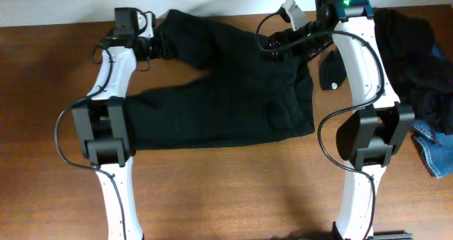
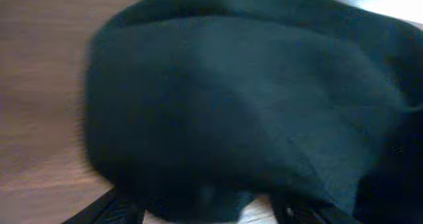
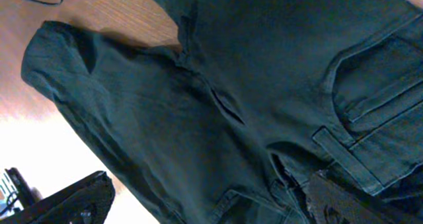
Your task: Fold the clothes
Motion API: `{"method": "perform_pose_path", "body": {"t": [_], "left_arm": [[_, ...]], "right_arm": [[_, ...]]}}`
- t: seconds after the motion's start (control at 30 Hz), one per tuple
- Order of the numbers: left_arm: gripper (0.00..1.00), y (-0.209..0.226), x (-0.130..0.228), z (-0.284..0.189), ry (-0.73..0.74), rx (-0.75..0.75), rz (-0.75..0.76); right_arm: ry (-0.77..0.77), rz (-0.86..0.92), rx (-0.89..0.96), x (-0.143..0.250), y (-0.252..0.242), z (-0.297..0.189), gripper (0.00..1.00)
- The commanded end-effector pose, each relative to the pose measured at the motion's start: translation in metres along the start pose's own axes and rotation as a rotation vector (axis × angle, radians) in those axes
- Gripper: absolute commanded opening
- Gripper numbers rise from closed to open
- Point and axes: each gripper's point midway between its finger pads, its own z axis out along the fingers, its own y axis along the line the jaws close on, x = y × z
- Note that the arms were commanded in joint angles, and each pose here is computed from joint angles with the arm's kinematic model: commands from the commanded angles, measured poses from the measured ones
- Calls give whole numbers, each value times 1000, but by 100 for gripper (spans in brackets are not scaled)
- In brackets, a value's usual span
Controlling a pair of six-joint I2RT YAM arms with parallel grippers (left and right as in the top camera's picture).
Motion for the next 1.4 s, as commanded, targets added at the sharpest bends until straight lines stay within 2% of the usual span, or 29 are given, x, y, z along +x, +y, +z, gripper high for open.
{"method": "perform_pose_path", "body": {"t": [0.0,0.07,0.1,0.23,0.27,0.3,0.47,0.57,0.73,0.8,0.97,1.2,1.3,1.37], "left_arm": [[63,-17,25,30,55,21,41],[62,-20,33,37,73,25,45],[57,-21,37,41,81,25,46],[11,-18,40,43,87,17,44],[4,-15,39,43,84,6,42],[1,-10,38,42,81,-5,38],[1,17,34,30,95,-99,18],[1,31,20,10,100,-183,50],[1,36,-28,-44,53,-323,153],[1,38,-56,-77,2,-419,205],[1,49,-95,-138,-86,-642,294],[1,88,-88,-177,-1,-954,337],[1,95,-79,-185,61,-1007,362],[21,102,-64,-188,137,-1009,364]], "right_arm": [[-40,-41,11,-9,12,-16,99],[-40,-41,11,-9,12,-16,99],[-40,-41,11,-9,12,-16,99],[-40,-41,11,-9,12,-16,99],[-40,-42,11,-9,12,-16,99],[-40,-41,11,-9,12,-16,99],[-40,-41,11,-9,12,-16,99],[-40,-42,11,-9,12,-16,99],[-43,-44,12,-10,12,-16,99],[-43,-52,12,-10,12,-16,99],[-43,-54,12,-10,12,-16,99],[-31,-45,8,-7,13,-16,99],[-18,-36,5,-3,14,-16,99],[-13,-32,3,-2,14,-16,99]]}}
